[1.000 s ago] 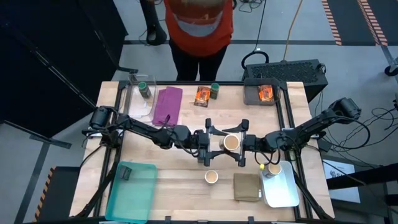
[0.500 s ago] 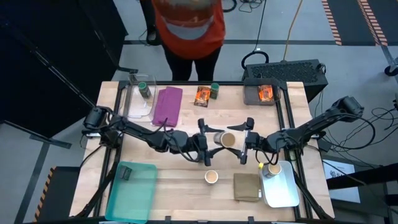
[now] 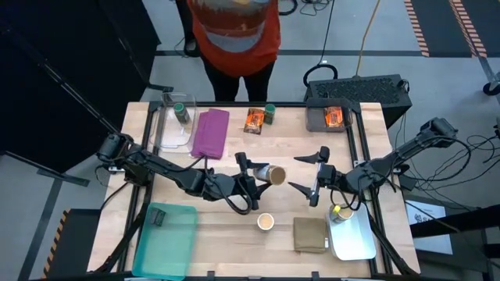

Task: Sort spices by type
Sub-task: Put the left golden seasoning bottle into the white bin, then put the orange seasoning bag into the black bin

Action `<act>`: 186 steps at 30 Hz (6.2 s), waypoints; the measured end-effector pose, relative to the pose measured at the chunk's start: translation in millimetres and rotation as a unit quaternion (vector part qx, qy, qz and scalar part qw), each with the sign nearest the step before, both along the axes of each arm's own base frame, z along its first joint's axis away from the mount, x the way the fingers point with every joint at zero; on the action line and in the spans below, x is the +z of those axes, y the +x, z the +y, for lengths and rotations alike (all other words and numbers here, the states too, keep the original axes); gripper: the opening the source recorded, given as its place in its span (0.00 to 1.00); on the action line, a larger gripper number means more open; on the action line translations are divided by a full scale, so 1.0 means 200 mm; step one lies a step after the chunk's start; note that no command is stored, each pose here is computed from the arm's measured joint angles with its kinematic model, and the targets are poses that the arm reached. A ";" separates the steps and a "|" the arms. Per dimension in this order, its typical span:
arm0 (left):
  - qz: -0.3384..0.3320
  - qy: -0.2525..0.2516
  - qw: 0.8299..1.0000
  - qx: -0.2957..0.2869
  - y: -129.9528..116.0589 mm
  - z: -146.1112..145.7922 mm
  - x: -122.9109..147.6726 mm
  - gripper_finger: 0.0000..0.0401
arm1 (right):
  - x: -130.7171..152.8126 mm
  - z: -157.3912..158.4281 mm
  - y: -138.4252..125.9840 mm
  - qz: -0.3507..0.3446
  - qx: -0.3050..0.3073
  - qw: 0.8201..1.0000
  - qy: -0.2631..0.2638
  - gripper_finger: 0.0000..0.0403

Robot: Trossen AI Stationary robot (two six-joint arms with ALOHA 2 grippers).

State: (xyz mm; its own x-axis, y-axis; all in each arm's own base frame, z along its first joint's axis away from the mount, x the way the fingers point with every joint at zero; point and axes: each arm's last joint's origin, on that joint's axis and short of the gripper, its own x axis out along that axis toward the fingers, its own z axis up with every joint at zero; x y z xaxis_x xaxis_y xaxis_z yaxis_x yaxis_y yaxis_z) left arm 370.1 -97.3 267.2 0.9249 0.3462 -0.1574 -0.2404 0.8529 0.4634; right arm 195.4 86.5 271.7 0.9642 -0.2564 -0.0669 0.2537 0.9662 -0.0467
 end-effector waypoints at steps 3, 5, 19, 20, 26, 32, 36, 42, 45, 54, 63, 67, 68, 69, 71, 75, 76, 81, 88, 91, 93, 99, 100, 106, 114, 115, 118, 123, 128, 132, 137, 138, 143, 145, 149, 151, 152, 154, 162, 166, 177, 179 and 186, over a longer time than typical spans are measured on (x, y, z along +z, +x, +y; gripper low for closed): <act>0.001 0.000 1.000 0.002 0.00 0.00 0.00 0.73 | 0.08 0.03 0.06 0.026 0.002 1.000 -0.013 0.93; 0.000 -0.004 1.000 0.003 0.00 0.00 0.00 0.73 | 0.12 0.06 0.10 0.050 0.003 0.998 -0.026 0.93; -0.001 -0.007 1.000 0.006 0.00 0.00 0.00 0.73 | 0.36 0.16 0.34 0.191 -0.024 0.981 -0.033 0.93; -0.002 -0.007 1.000 0.006 0.00 0.00 0.00 0.73 | 0.36 0.16 0.36 0.198 -0.028 0.979 -0.033 0.93; -0.008 -0.010 1.000 0.000 0.00 0.00 0.00 0.73 | 0.33 0.12 0.42 0.224 -0.062 0.973 -0.013 0.93; -0.013 -0.015 1.000 -0.017 0.00 -0.02 0.01 0.73 | 0.32 0.09 0.44 0.239 -0.049 0.970 0.000 0.93; -0.013 -0.017 1.000 -0.023 0.00 -0.02 0.01 0.73 | 0.32 0.08 0.45 0.243 -0.031 0.970 0.002 0.85; -0.013 -0.020 1.000 -0.021 0.00 -0.02 0.01 0.73 | 0.32 0.06 0.46 0.253 -0.012 0.967 0.013 0.61; -0.015 -0.028 0.999 -0.018 0.00 -0.02 0.01 0.73 | 0.32 0.05 0.46 0.254 -0.011 0.967 0.015 0.61; -0.013 -0.023 0.999 -0.020 0.00 -0.02 0.01 0.86 | 0.31 0.04 0.45 0.263 -0.013 0.965 0.018 0.61; 0.026 0.036 0.999 0.018 -0.04 -0.07 0.00 0.88 | 0.46 0.00 0.31 0.378 0.029 0.919 0.104 0.61; 0.042 0.054 0.996 0.054 -0.10 -0.09 0.02 0.88 | 0.52 0.01 0.22 0.454 0.061 0.867 0.195 0.61; 0.041 0.057 0.996 0.063 -0.11 -0.10 0.04 0.88 | 0.53 0.02 0.20 0.469 0.069 0.852 0.223 0.61; 0.036 0.057 0.995 0.072 -0.12 -0.10 0.06 0.88 | 0.53 0.03 0.18 0.484 0.068 0.836 0.248 0.61; 0.031 0.059 0.995 0.080 -0.16 -0.11 0.10 0.88 | 0.52 0.05 0.13 0.518 0.048 0.804 0.288 0.61; 0.032 0.053 0.995 0.080 -0.23 -0.13 0.16 0.88 | 0.51 0.16 0.05 0.549 0.024 0.764 0.339 0.61; 0.037 0.050 0.995 0.083 -0.25 -0.13 0.16 0.88 | 0.51 0.20 0.03 0.547 0.023 0.763 0.344 0.61; 0.046 0.044 0.993 0.103 -0.34 -0.16 0.19 0.88 | 0.53 0.35 -0.12 0.541 -0.016 0.738 0.402 0.61; 0.037 0.061 0.988 0.135 -0.47 -0.23 0.24 0.88 | 0.53 0.53 -0.33 0.484 -0.085 0.743 0.454 0.61; 0.030 0.072 0.987 0.142 -0.53 -0.27 0.26 0.88 | 0.47 0.58 -0.42 0.472 -0.117 0.740 0.465 0.61; 0.022 0.075 0.985 0.151 -0.56 -0.28 0.28 0.88 | 0.41 0.61 -0.46 0.469 -0.137 0.734 0.472 0.61; 0.013 0.080 0.984 0.160 -0.60 -0.28 0.31 0.88 | 0.23 0.68 -0.53 0.427 -0.143 0.755 0.477 0.61; 0.015 0.083 0.983 0.160 -0.60 -0.28 0.31 0.88 | 0.20 0.68 -0.54 0.427 -0.149 0.755 0.475 0.61; 0.026 0.101 0.980 0.169 -0.59 -0.26 0.31 0.88 | 0.04 0.67 -0.55 0.436 -0.173 0.762 0.446 0.61; 0.032 0.105 0.977 0.184 -0.57 -0.22 0.30 0.88 | -0.16 0.67 -0.57 0.441 -0.166 0.766 0.437 0.61; 0.034 0.105 0.977 0.184 -0.57 -0.22 0.30 0.88 | -0.18 0.67 -0.57 0.443 -0.165 0.766 0.436 0.61; 0.034 0.103 0.977 0.185 -0.57 -0.22 0.30 0.88 | -0.22 0.66 -0.57 0.448 -0.163 0.769 0.425 0.61; 0.034 0.103 0.977 0.185 -0.57 -0.22 0.30 0.88 | -0.25 0.64 -0.58 0.467 -0.159 0.772 0.402 0.61; 0.032 0.100 0.977 0.186 -0.57 -0.22 0.30 0.88 | -0.25 0.64 -0.58 0.469 -0.153 0.778 0.390 0.62; 0.029 0.095 0.977 0.189 -0.57 -0.21 0.30 0.88 | -0.25 0.64 -0.58 0.459 -0.148 0.784 0.390 0.63; 0.030 0.095 0.976 0.194 -0.56 -0.20 0.29 0.88 | -0.25 0.66 -0.57 0.448 -0.134 0.788 0.401 0.63; 0.031 0.095 0.976 0.195 -0.56 -0.20 0.29 0.88 | -0.25 0.66 -0.57 0.448 -0.135 0.788 0.400 0.63; 0.031 0.095 0.976 0.196 -0.56 -0.19 0.29 0.88 | -0.26 0.66 -0.57 0.449 -0.135 0.789 0.398 0.66; 0.031 0.095 0.976 0.196 -0.56 -0.19 0.29 0.88 | -0.26 0.67 -0.57 0.449 -0.135 0.788 0.399 0.68; 0.031 0.095 0.976 0.195 -0.56 -0.20 0.29 0.88 | -0.26 0.67 -0.57 0.446 -0.140 0.785 0.406 0.72; 0.031 0.095 0.976 0.195 -0.56 -0.20 0.29 0.88 | -0.25 0.67 -0.57 0.444 -0.142 0.784 0.409 0.72; 0.031 0.095 0.976 0.195 -0.56 -0.20 0.29 0.88 | -0.25 0.67 -0.57 0.444 -0.142 0.784 0.409 0.73; 0.031 0.095 0.976 0.195 -0.56 -0.20 0.29 0.88 | -0.25 0.67 -0.57 0.444 -0.143 0.784 0.410 0.72; 0.031 0.095 0.976 0.195 -0.56 -0.20 0.29 0.88 | -0.25 0.67 -0.57 0.461 -0.154 0.766 0.420 0.72; 0.031 0.095 0.976 0.195 -0.56 -0.20 0.29 0.88 | -0.25 0.67 -0.57 0.462 -0.154 0.765 0.423 0.72; 0.031 0.095 0.976 0.195 -0.56 -0.20 0.29 0.88 | -0.08 0.66 -0.58 0.458 -0.170 0.768 0.415 0.72; 0.031 0.095 0.976 0.195 -0.56 -0.20 0.29 0.88 | -0.04 0.65 -0.58 0.457 -0.176 0.770 0.409 0.72; 0.032 0.096 0.976 0.195 -0.56 -0.20 0.29 0.88 | 0.13 0.60 -0.55 0.384 -0.181 0.823 0.378 0.72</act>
State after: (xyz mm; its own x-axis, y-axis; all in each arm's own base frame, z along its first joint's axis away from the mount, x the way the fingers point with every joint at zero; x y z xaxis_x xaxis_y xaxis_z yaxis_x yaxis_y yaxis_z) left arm 258.5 -136.4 325.7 0.7074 0.6985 -0.1079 -0.4950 0.5987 0.6297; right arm 86.3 206.0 297.8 0.4328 -0.1220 -0.8932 0.7075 0.6600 0.2526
